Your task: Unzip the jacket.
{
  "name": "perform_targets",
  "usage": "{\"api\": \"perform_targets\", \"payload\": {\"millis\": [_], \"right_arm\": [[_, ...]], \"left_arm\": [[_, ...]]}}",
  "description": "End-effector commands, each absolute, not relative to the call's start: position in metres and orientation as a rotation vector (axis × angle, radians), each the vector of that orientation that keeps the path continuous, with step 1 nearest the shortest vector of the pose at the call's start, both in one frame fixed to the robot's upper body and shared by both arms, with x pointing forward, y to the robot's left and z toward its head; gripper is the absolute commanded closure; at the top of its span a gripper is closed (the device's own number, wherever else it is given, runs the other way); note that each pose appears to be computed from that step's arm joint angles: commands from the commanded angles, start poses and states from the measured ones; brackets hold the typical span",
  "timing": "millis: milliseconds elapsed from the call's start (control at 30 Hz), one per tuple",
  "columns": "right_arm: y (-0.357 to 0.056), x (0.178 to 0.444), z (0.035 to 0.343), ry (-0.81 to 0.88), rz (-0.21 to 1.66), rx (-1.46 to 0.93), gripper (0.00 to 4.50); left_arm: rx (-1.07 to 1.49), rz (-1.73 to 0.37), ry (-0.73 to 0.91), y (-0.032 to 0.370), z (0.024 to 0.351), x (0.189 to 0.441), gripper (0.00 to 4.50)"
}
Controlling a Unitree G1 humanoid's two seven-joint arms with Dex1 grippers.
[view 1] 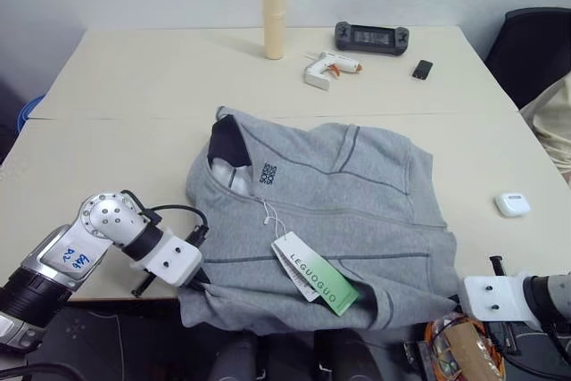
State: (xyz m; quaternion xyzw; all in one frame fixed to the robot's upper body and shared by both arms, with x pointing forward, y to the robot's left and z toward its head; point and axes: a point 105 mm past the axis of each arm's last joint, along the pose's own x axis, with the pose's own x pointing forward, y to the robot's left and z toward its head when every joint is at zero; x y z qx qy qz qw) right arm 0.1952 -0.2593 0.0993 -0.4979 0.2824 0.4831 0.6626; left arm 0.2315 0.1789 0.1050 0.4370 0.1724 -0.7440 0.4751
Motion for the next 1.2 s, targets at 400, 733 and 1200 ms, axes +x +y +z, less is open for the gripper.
{"api": "perform_targets", "payload": {"millis": [400,733,1200], "right_arm": [[-0.275,0.208,0.116,0.631,0.952,-1.117,4.50],[-0.269,0.196,0.153,0.614,0.915,-0.997,1.53],[-0.139,0.205,0.178,0.324,1.123,-0.389,0.05]], "left_arm": [[0.980,-1.730,0.505,0.174,0.086,0.234,3.91],[0.719,-1.672,0.499,0.182,0.142,0.235,1.21],[0.716,-1.817,0.375,0.141,0.200,0.255,0.00]]}}
